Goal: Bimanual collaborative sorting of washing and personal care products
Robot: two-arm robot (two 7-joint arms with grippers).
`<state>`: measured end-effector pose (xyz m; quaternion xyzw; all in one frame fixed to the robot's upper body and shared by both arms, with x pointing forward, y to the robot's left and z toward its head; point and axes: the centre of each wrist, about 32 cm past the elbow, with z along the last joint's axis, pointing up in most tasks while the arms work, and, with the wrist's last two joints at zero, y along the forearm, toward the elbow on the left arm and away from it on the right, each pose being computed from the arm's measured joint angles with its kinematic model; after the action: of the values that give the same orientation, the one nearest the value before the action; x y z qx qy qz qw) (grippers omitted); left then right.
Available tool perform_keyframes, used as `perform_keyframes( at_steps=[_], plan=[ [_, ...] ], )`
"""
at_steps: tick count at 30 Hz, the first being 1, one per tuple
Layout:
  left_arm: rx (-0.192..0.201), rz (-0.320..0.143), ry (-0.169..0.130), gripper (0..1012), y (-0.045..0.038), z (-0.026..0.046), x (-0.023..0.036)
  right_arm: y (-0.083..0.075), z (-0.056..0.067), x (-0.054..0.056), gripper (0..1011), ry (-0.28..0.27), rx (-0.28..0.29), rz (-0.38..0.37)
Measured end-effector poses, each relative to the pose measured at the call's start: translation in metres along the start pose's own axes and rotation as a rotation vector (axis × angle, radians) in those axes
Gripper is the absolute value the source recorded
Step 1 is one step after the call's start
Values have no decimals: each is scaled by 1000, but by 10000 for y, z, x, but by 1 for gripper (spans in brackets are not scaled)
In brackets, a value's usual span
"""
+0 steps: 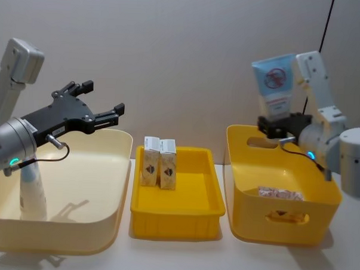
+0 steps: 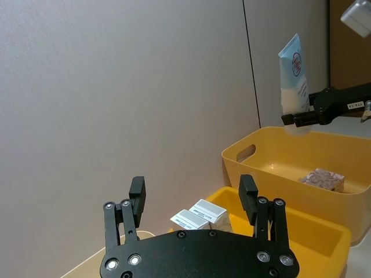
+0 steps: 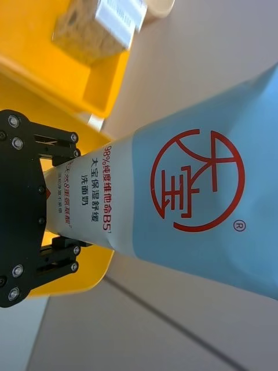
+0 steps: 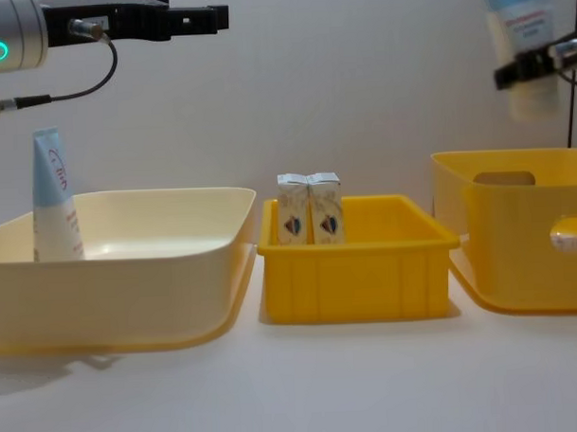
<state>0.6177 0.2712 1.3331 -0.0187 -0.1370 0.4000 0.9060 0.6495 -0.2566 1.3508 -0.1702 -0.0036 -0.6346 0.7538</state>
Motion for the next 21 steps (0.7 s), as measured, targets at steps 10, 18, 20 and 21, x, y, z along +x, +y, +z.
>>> perform_keyframes(
  at_steps=[10,18,20,21],
  plan=[
    [0,0,0,1000,0,0,0,56,9,239,851,21,-110,-95],
    [0,0,0,1001,0,0,0,80,9,350,1001,33,-162,-136],
    [0,0,0,1001,0,0,0,83,10,372,1001,35,-170,-144],
    [0,0,0,1000,0,0,0,84,11,378,1001,36,-173,-146]
  ],
)
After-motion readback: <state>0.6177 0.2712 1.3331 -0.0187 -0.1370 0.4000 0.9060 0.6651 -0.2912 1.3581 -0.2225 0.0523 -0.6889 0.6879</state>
